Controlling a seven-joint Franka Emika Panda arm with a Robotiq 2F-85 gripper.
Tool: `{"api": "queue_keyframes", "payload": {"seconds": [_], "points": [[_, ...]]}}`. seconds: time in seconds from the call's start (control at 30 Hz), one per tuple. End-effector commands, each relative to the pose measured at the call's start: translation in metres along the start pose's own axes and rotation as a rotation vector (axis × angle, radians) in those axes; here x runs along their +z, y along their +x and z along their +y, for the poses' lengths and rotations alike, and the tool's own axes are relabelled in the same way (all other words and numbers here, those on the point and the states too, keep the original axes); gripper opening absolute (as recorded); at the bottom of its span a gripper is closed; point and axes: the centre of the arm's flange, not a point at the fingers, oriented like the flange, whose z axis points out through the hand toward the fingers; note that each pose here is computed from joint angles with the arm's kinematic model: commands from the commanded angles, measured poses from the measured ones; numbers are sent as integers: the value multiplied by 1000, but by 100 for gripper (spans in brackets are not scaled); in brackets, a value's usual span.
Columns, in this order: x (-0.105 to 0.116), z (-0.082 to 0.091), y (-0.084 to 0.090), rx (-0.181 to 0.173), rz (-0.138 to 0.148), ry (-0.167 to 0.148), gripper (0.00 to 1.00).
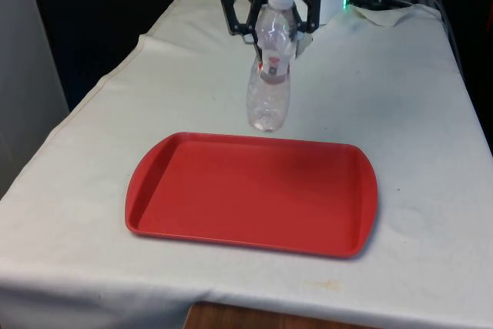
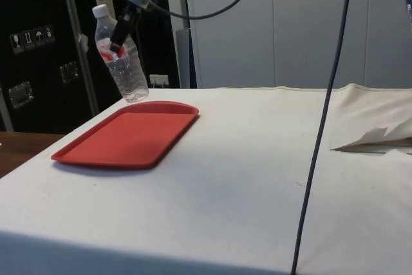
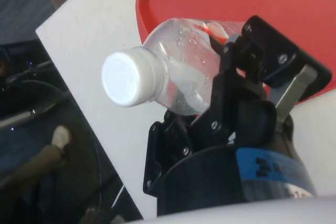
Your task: Place the bottle upright on the tray.
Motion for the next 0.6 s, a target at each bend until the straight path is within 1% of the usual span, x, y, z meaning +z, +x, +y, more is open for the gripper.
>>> {"api": "queue_keyframes", "payload": {"seconds": [0.0, 0.1, 0.13, 0.17, 0.2, 0.37, 0.4, 0.43, 0.57], "points": [[-1, -3, 3, 1, 25, -3, 33], [4, -1, -1, 7, 26, -9, 33], [5, 2, -4, 7, 3, -7, 33], [5, -1, -1, 10, 28, -11, 33], [7, 0, -3, 14, 30, -18, 33], [13, 2, -5, 28, 36, -32, 33], [16, 5, -11, 28, 11, -34, 33], [14, 3, -5, 31, 39, -38, 33], [17, 4, -5, 42, 47, -51, 33]]}}
